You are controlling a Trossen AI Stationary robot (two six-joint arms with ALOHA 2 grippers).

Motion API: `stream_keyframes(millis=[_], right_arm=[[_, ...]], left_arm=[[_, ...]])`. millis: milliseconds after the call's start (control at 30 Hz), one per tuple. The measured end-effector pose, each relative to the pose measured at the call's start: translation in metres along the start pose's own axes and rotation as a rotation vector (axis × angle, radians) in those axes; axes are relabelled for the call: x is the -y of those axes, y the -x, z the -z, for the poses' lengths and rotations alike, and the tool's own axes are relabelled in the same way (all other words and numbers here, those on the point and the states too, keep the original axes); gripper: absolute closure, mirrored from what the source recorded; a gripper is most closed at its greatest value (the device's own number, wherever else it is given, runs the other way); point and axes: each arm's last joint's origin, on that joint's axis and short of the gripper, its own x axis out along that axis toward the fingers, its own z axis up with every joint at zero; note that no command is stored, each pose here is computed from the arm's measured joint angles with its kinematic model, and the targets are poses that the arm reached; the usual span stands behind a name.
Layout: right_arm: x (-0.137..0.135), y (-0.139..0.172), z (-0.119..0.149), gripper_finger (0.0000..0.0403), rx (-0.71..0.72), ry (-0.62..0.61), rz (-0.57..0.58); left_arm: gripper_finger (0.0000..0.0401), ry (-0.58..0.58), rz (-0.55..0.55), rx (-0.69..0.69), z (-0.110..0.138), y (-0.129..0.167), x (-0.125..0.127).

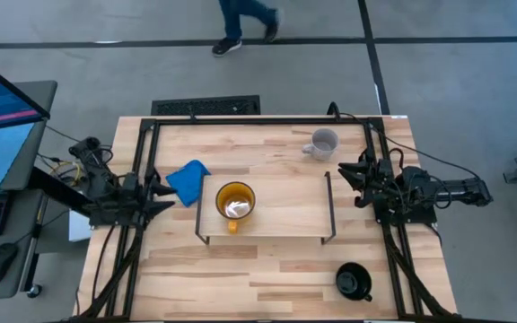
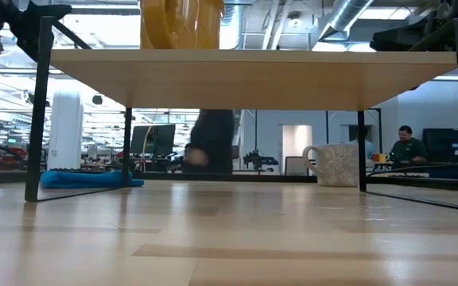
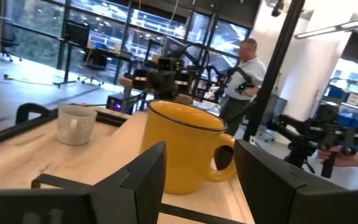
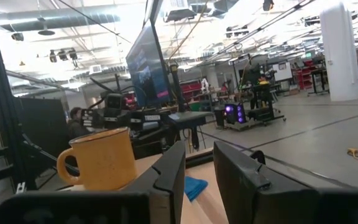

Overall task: Stack small to large cups/mugs on shelf
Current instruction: Put the gray cup on the shelf

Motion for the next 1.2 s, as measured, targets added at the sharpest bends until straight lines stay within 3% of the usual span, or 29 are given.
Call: stream_keyframes(millis=[167,333,433,600,867,1067,1200], right_arm=[[0.0,0.0,0.0,0.0296,0.0,0.0,0.0],[0.0,0.0,0.0,0.0296,0.0,0.0,0.0],[0.0,0.0,0.0,0.0296,0.0,0.0,0.0],[0.0,0.0,0.0,0.0296,0.001,0.0,0.0],[0.0,0.0,0.0,0.0296,0.001,0.0,0.0],[0.0,0.0,0.0,0.0296,0.0,-0.007,0.0],[0.0,0.0,0.0,0.0296,0.001,-0.008,0.0]], left_arm=[[0.0222,0.0,-0.032,-0.001,0.001,-0.005,-0.002],[0.0222,0.017,0.079,-0.026,0.002,-0.011,-0.001],[0.0222,0.016,0.051,-0.033,0.004,-0.015,-0.003],[0.0222,0.008,0.098,-0.021,0.001,-0.027,-0.002],[0.0222,0.0,-0.035,-0.044,0.005,-0.04,-0.014],[0.0222,0.0,-0.056,-0.032,0.002,-0.039,-0.023],[0.0222,-0.004,-0.125,-0.042,0.003,-0.038,-0.031]])
